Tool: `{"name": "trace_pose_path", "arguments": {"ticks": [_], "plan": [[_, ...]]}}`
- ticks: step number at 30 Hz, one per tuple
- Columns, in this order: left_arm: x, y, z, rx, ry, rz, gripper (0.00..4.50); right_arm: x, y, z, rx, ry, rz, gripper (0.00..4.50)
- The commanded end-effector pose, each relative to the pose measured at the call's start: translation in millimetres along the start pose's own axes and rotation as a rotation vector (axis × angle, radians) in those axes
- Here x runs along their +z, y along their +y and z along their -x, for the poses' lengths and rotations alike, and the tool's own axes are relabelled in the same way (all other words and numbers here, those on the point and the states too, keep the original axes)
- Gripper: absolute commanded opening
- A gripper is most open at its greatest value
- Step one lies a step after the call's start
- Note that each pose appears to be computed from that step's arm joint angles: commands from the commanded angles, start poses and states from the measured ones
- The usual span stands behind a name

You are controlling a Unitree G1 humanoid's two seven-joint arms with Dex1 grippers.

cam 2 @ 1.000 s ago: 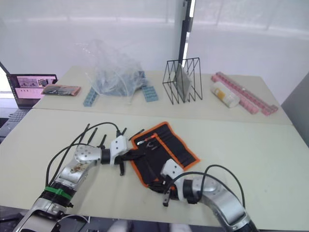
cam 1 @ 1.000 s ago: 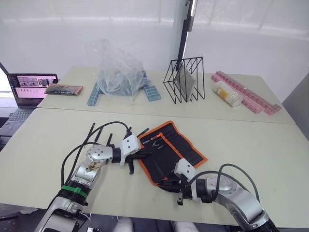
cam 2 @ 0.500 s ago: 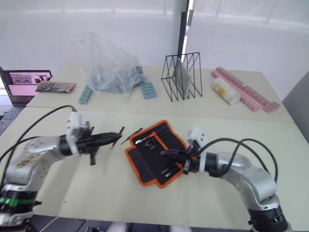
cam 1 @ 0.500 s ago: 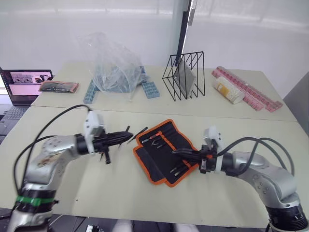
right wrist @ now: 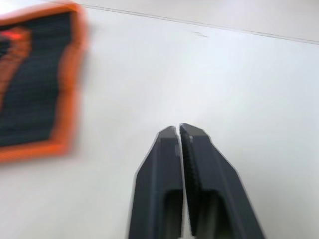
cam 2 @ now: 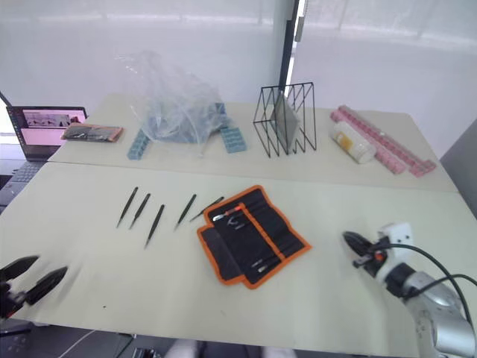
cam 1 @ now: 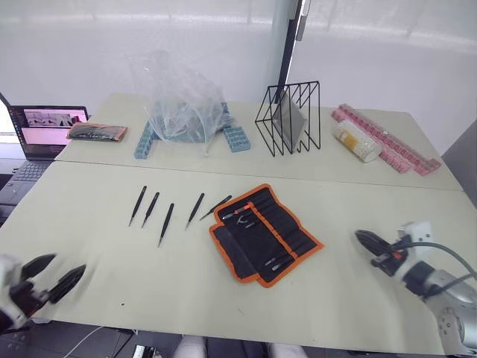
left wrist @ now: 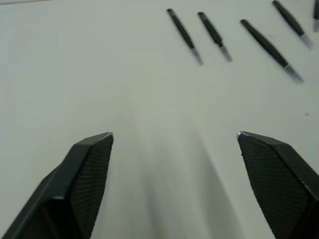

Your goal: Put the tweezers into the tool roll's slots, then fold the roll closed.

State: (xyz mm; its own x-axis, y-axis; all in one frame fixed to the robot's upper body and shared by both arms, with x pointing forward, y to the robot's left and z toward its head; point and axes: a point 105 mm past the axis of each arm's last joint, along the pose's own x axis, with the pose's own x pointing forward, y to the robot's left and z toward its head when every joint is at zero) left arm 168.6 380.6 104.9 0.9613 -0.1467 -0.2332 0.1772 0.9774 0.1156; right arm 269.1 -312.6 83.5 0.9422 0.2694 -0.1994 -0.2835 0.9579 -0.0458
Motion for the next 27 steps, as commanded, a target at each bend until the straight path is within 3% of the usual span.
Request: {"name": "trace_pose_path", "arguments": {"ticks": [1, 6, 9, 13, 20, 23, 27], "plan": [[-2, 25, 28, 0.164, -0.026, -0.062, 4.50, -1, -44, 35, -0.152, -0.019, 0.040, 1.79], [-15, 30, 41, 0.201, -0.016, -0.051, 4.50, -17, -64, 65, -0.242, -0.007, 0.043, 3.52], [-17, 28, 39, 0.185, -0.018, -0.049, 4.50, -19, -61, 63, -0.240, -0.016, 0.041, 4.48], [-17, 21, 24, 0.159, -0.037, -0.015, 4.50, 0, -44, 40, -0.181, -0.081, 0.051, 4.48], [-4, -3, -12, 0.154, -0.108, 0.086, 4.50, 47, 28, -2, 0.168, -0.134, 0.036, 4.48], [8, -23, -42, 0.187, -0.137, 0.118, 4.50, 83, 91, -23, 0.479, -0.163, 0.107, 4.48], [23, -36, -69, 0.182, -0.158, 0.143, 4.50, 96, 136, -30, 0.721, -0.131, 0.170, 4.48]]}}
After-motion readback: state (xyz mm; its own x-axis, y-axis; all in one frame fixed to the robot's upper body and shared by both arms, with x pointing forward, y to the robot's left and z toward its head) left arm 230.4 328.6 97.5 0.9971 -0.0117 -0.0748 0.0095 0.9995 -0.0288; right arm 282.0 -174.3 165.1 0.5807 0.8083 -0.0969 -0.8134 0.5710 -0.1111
